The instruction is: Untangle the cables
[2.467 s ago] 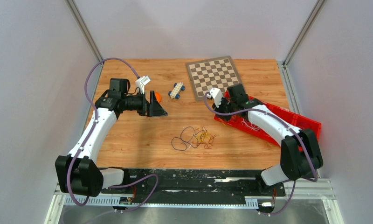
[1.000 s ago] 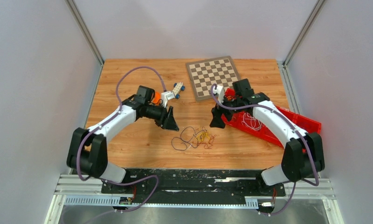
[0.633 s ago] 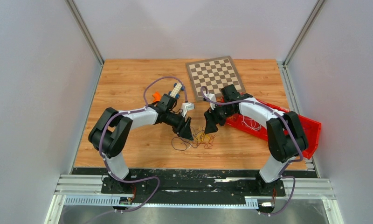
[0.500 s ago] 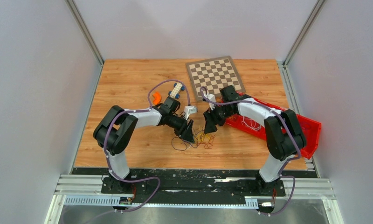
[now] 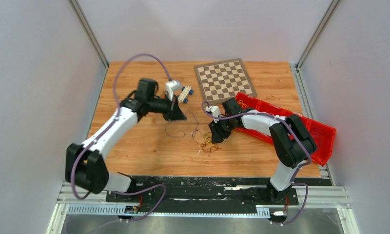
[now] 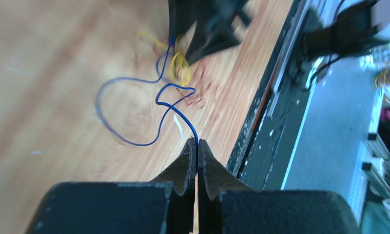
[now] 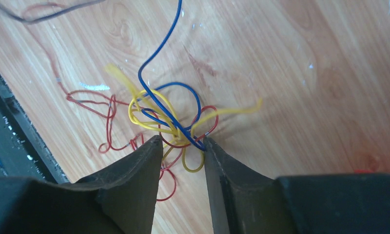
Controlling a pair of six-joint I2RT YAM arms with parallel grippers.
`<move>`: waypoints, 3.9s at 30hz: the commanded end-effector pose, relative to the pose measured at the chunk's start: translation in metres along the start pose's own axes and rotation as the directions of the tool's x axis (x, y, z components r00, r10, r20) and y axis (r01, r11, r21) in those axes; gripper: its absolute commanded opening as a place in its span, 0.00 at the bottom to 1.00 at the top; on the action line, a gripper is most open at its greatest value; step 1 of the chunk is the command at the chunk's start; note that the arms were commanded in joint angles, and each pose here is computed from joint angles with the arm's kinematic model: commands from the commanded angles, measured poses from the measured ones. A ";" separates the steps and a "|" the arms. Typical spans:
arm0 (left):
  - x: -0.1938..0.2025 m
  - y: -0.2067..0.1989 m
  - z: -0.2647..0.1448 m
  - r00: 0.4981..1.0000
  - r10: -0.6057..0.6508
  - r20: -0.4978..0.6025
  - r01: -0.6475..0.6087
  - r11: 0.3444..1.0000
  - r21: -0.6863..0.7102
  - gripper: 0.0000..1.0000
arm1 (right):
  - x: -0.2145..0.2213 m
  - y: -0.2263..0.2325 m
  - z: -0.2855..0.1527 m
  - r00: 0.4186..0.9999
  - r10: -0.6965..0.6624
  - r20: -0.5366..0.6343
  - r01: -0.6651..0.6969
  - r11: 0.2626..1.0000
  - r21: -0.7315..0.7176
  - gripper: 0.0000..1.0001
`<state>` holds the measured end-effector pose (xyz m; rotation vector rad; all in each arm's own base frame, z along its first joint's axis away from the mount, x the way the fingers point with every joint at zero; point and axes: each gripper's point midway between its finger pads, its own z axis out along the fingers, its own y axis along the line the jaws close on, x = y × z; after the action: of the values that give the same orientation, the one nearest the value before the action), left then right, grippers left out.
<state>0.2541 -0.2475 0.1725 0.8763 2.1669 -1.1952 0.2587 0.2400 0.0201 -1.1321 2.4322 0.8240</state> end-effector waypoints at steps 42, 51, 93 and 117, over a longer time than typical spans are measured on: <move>-0.310 -0.168 -0.381 0.420 0.477 0.772 -0.271 0.878 -0.395 0.00 | 0.006 0.010 -0.022 0.992 -0.123 -0.001 0.122 0.992 0.041 0.65; -0.246 -0.144 -0.321 0.606 0.342 0.718 -0.256 0.939 -0.231 0.00 | -0.129 0.084 -0.140 0.867 -0.378 0.324 0.408 0.912 -0.027 0.91; -0.164 -0.120 -0.108 0.879 0.261 0.399 -0.318 0.945 0.081 1.00 | -0.150 0.056 -0.421 0.656 -0.278 0.702 -0.182 0.844 0.504 0.00; -0.171 -0.098 -0.083 0.923 0.134 0.360 -0.210 0.961 0.179 1.00 | 0.067 -0.050 -0.576 0.817 0.003 0.576 -0.553 0.281 0.784 0.00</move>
<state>0.2843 -0.2606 0.3748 0.8362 1.7056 -1.3692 0.2313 -0.1766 0.3940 0.1288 2.0885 -0.3261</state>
